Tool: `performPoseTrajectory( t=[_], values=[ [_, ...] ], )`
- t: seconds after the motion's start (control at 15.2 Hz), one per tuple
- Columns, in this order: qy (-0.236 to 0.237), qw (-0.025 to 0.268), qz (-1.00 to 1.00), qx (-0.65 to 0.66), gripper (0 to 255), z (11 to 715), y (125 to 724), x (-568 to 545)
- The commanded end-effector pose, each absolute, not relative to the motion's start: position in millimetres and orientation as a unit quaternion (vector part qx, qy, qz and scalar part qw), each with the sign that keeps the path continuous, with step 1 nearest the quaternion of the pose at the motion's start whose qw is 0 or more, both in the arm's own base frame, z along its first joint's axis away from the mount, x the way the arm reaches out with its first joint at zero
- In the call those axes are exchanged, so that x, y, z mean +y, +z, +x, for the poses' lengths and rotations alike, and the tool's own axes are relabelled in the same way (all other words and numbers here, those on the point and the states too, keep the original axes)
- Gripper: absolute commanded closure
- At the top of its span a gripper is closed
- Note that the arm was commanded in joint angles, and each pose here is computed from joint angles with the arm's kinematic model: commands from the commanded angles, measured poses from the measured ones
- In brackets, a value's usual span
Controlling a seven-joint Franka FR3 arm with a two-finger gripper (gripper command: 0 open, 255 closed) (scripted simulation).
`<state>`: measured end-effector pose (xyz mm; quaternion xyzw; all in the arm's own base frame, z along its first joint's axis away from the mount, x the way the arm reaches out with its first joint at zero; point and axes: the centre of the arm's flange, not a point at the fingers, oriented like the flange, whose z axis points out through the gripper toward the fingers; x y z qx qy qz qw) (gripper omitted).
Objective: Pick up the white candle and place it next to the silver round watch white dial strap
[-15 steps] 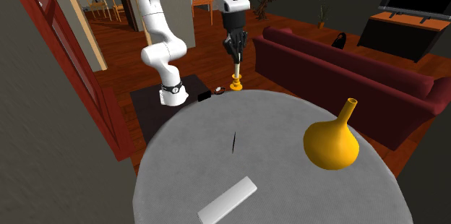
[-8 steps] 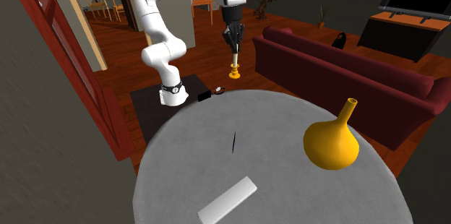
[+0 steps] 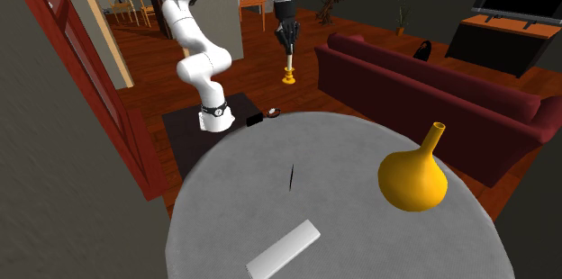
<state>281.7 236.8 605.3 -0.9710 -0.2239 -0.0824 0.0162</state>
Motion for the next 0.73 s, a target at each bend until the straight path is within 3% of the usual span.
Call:
performPoseTrajectory(
  t=[0.0, 0.66],
  values=[
    [-0.082, 0.016, -0.971, -0.223, 255, 258.2, 605.6, 249.5],
    [-0.082, 0.016, -0.971, -0.223, 255, 169.6, 595.6, 296.7]
  ],
)
